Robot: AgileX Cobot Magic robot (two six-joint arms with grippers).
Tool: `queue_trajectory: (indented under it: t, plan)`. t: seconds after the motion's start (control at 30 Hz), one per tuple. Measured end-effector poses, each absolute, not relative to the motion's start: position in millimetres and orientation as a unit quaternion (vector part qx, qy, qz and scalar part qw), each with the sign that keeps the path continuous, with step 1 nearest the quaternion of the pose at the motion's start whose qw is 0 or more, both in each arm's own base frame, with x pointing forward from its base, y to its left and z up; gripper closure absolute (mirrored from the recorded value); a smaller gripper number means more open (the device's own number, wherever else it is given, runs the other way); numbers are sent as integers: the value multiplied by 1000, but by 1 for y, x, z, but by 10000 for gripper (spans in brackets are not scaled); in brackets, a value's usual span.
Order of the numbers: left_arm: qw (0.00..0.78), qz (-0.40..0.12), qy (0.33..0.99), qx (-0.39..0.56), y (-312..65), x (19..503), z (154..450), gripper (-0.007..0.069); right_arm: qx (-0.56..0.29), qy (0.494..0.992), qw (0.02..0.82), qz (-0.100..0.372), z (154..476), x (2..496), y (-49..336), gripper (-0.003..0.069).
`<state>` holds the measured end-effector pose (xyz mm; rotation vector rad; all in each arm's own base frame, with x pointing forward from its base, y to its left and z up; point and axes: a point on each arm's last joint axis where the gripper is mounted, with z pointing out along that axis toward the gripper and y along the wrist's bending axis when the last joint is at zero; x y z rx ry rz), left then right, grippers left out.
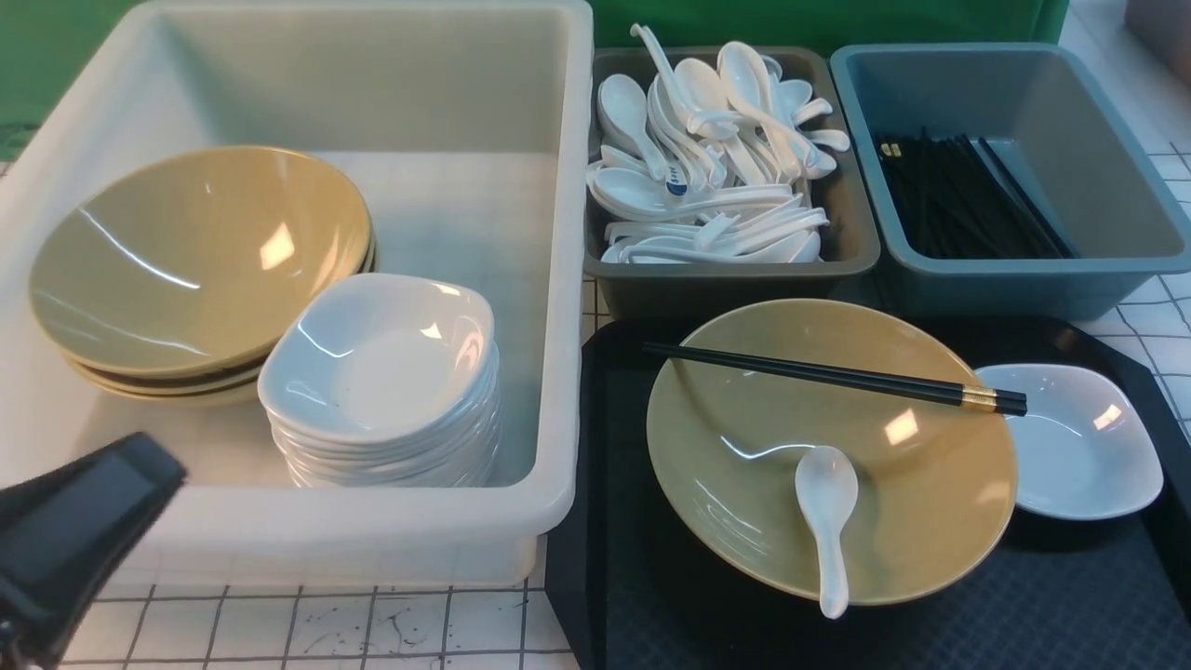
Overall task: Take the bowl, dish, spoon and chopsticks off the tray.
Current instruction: Use the right arm to grab the chopsticks
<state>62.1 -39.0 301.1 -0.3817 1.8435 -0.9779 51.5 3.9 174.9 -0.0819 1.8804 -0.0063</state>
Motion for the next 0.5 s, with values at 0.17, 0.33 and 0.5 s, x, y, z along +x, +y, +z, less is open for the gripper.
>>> queue_trajectory:
  t: [0.17, 0.33, 0.5]
  plan:
    - [395, -348, 849, -32, -55, 83, 321, 626, 67, 780, 616, 90, 179, 54, 6, 423]
    - [342, -331, 879, 32, -63, 100, 321, 626, 182, 729, 630, 197, 187, 56, 6, 423]
    - [332, -345, 874, 87, -77, 108, 320, 626, 202, 755, 573, 245, 186, 53, 12, 428]
